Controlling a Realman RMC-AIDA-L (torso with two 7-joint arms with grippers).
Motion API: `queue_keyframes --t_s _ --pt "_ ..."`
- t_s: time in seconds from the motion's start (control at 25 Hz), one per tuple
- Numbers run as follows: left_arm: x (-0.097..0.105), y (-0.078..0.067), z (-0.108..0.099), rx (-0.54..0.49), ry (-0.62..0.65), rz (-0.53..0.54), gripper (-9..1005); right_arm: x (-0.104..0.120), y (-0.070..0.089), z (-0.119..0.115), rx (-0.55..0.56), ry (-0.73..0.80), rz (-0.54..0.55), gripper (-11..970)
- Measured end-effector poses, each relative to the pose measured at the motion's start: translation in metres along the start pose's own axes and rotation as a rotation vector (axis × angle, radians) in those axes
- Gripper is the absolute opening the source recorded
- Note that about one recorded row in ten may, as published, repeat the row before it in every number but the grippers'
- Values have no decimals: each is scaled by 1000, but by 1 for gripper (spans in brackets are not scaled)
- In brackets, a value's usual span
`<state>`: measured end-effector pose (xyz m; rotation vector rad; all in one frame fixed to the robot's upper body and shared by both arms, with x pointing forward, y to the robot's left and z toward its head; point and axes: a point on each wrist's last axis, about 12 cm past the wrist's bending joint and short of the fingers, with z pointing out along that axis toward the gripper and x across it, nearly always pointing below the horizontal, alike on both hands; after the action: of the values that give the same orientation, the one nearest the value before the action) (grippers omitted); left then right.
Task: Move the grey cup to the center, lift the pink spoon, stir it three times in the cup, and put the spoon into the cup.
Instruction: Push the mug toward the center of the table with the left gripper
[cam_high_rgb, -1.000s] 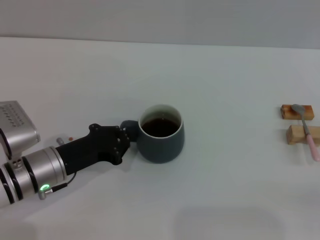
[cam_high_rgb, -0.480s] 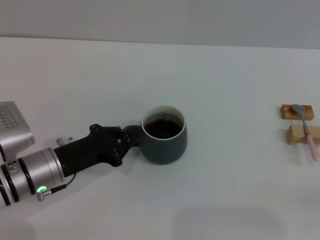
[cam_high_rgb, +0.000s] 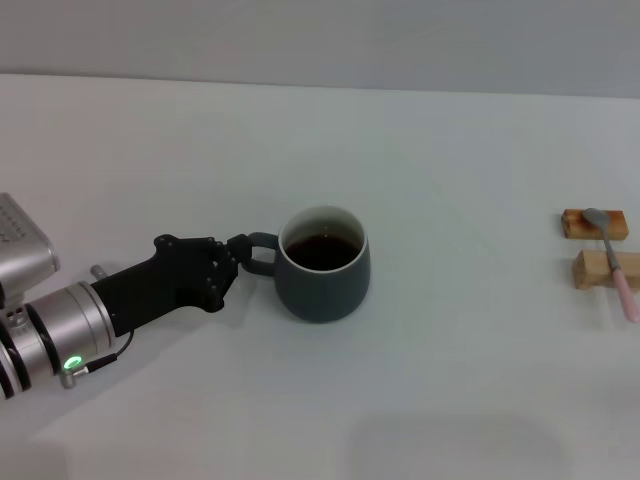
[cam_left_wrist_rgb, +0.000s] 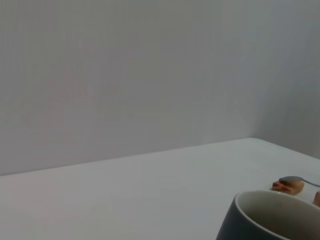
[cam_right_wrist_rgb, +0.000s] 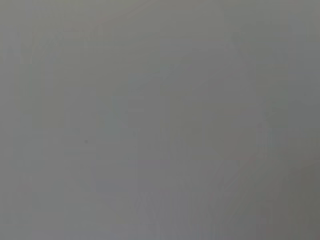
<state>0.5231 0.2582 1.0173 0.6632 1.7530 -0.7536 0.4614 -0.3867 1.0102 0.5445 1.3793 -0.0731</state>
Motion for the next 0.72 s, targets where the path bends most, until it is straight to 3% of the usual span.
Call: queue_keyframes --t_s 0.72 --pt "-9 8 -5 -22 -52 0 73 1 0 2 3 12 -2 480"
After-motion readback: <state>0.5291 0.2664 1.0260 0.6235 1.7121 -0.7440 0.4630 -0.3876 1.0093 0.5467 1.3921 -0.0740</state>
